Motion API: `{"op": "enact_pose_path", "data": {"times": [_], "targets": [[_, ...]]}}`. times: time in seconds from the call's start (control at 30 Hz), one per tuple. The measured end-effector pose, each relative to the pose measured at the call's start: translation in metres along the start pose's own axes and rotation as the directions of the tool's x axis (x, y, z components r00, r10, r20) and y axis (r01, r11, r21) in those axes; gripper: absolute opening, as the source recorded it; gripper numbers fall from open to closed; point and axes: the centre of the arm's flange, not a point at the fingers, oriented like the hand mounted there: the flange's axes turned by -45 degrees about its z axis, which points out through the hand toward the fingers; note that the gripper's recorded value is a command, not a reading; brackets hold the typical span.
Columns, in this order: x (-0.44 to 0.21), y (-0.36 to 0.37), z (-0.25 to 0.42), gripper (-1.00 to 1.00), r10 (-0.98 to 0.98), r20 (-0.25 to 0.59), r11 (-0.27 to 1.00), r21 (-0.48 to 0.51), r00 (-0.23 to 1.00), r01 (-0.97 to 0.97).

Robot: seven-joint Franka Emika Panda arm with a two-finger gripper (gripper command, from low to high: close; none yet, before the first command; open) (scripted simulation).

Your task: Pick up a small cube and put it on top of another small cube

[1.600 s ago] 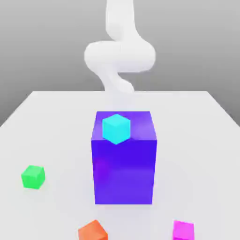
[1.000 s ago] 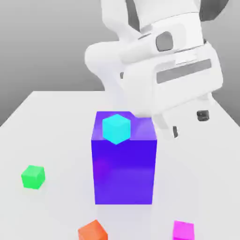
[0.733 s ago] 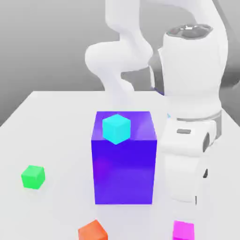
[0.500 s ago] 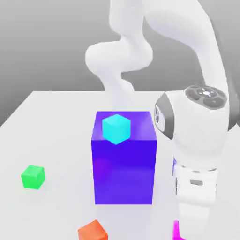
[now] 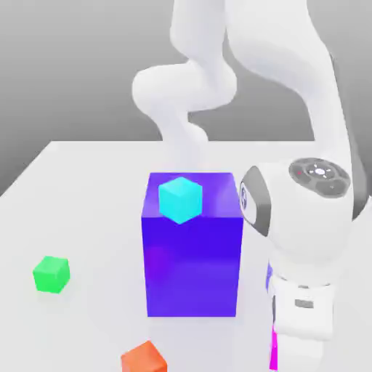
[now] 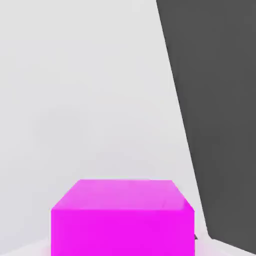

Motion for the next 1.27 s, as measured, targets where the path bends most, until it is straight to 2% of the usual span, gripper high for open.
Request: {"op": "enact_pose_path", "data": {"times": [0.13,0.27,0.33,0.43,0.57,1.17,1.2,1.27], "targets": [[-0.093,0.033,-0.038,-1.0,0.244,-0.002,0.969,-0.044,0.97,-0.244],[-0.199,0.038,-0.058,-1.0,0.476,0.012,0.878,-0.066,0.88,-0.474],[-0.282,0.029,-0.066,-1.0,0.639,0.015,0.768,-0.074,0.769,-0.636],[-0.417,-0.022,-0.072,-1.0,0.866,0.014,0.499,-0.07,0.5,-0.864],[-0.447,-0.074,-0.057,-1.0,0.93,0.025,0.366,-0.033,0.366,-0.93],[-0.45,-0.086,0.012,-1.0,0.933,0.037,0.36,-0.026,0.359,-0.933],[-0.45,-0.087,0.016,1.0,0.933,0.039,0.359,-0.026,0.357,-0.933],[-0.45,-0.087,0.016,1.0,0.933,0.039,0.359,-0.026,0.357,-0.933]]}}
